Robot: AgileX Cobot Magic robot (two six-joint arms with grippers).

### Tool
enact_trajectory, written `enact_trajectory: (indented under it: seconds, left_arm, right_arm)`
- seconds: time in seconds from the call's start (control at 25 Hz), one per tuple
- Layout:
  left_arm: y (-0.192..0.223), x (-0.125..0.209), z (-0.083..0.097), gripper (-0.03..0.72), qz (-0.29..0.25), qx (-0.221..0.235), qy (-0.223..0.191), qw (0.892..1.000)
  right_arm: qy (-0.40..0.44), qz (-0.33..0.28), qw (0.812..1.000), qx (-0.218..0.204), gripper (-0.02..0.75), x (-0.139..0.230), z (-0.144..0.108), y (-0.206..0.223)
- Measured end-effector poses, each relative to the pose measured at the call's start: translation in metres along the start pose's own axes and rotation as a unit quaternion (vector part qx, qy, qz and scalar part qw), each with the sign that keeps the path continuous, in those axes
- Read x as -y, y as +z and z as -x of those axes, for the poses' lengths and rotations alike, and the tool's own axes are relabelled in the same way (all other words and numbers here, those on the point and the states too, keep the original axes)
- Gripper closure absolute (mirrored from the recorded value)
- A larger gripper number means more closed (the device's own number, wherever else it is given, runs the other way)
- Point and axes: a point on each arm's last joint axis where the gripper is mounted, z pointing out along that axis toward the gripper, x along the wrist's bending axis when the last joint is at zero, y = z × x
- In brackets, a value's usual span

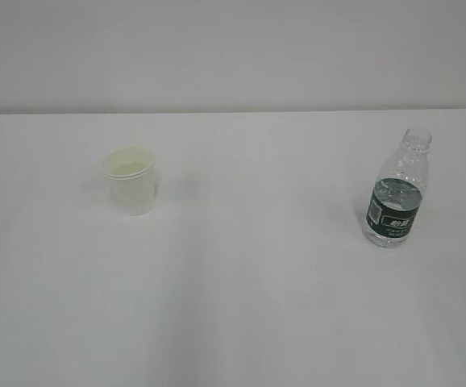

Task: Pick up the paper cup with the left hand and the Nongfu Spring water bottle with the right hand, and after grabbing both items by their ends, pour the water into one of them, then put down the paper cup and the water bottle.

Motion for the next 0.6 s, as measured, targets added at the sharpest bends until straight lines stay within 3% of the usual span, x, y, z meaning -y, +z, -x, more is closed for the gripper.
enact_trajectory:
  seconds: [0.6]
  left_arm:
    - [-0.008,0.014,0.005,0.207,-0.075,0.022,-0.034,0.996]
  right_arm:
    - [0.000,0.000,1.000,0.000,0.150,0.000,0.000,0.000]
